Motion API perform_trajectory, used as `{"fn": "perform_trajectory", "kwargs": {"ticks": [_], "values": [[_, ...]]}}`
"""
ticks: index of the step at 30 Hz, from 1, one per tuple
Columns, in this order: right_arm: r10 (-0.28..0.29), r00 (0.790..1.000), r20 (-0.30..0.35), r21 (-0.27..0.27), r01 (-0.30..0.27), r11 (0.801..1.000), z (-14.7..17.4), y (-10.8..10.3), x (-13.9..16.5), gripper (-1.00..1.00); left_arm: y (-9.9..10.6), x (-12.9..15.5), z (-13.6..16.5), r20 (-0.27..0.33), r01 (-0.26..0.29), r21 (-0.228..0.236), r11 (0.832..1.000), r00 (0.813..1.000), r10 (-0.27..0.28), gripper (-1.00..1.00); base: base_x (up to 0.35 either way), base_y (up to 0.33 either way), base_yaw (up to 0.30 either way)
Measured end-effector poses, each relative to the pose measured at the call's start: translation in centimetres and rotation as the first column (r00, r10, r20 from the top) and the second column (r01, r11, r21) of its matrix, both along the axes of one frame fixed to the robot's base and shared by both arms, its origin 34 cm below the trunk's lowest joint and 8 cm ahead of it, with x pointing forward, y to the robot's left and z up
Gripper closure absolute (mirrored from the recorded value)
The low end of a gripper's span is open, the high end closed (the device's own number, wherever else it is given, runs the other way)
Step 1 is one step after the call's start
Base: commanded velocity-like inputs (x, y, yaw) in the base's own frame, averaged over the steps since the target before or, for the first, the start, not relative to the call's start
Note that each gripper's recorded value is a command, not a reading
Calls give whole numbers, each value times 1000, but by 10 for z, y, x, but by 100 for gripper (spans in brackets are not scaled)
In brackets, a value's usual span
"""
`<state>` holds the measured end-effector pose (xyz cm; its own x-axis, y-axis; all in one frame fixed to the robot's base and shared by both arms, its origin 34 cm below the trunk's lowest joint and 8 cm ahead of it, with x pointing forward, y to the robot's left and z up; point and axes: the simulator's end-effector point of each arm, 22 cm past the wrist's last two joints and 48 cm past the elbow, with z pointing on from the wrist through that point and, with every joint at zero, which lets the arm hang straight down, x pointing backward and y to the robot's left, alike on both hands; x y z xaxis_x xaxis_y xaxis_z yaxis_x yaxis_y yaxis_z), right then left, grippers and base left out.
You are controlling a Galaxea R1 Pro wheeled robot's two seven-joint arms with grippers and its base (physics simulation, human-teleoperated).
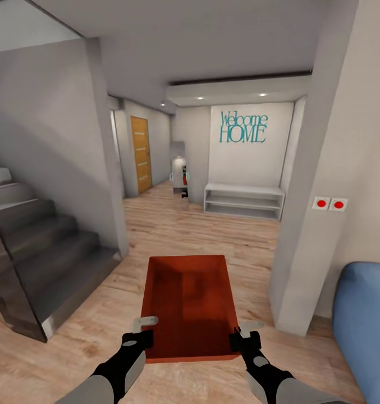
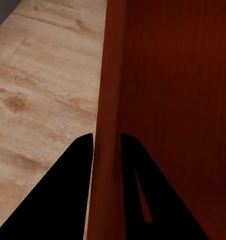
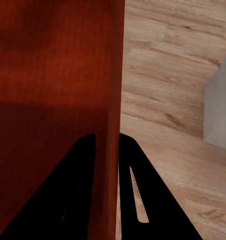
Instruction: Move the two storage containers from the living room to the garage. In the garage, place one container on the floor and stack the other container on top of it (either order is fine).
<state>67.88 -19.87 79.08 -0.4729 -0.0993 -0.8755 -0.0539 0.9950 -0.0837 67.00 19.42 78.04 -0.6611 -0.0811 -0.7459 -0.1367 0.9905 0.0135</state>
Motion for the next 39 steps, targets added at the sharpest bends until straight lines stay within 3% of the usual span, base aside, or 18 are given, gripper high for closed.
{"fn": "perform_trajectory", "kwargs": {"ticks": [8,39], "values": [[0,1000,0,0,0,1000,0,0,0,100,0,0,0,0,0,0,1000,1000,0,100,322,0,-147],[0,1000,0,1,0,1000,0,0,0,100,0,0,0,0,0,0,1000,1000,0,100,322,0,-2]]}}
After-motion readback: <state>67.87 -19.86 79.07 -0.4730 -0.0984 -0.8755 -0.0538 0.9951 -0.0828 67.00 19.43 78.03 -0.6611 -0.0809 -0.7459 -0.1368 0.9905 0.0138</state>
